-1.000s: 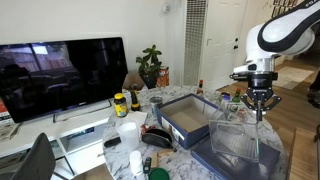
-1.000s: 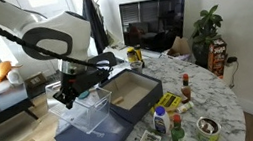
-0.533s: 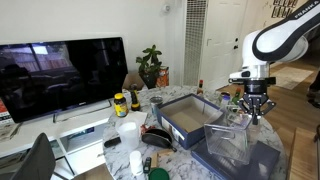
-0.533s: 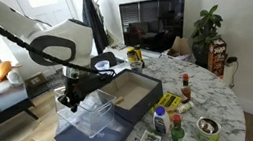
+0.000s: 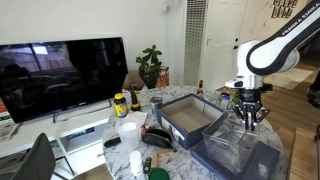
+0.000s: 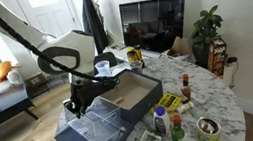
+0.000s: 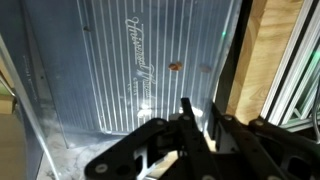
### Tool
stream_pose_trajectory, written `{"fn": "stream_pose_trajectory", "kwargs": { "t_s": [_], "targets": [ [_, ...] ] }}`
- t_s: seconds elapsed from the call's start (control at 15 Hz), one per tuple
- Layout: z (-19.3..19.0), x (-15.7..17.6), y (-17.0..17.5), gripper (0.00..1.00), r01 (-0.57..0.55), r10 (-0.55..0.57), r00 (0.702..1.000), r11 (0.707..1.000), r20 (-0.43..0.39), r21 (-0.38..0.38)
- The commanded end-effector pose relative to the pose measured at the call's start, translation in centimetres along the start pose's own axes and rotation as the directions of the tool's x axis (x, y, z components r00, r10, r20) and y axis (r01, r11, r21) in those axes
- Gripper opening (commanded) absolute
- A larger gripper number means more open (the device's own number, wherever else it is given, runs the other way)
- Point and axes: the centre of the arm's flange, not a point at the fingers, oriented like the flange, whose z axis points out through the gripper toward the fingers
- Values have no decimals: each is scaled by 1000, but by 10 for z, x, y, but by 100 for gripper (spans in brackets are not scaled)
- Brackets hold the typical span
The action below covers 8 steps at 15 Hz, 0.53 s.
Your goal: Pick up the blue box lid from the blue box and put it on the table, pick up the clear storage container from the blue box and put it on the blue box lid
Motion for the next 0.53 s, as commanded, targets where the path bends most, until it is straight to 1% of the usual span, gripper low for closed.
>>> {"fn": "stream_pose_trajectory", "kwargs": {
  "t_s": [0.0, 0.13, 0.2, 0.33, 0.4, 0.47],
  "targets": [
    [6, 0, -29, 52, -23, 23, 999, 1000, 27, 5],
    [2, 0, -29, 66, -39, 39, 999, 999, 23, -3],
    [-1, 0, -29, 74, -52, 52, 998, 999, 21, -11],
    [-11, 1, -31, 88, -83, 84, 996, 996, 18, -35],
    [-19, 1, -35, 96, -104, 106, 994, 993, 19, -58],
    [-26, 2, -38, 99, -117, 119, 993, 990, 19, -76]
  ]
}}
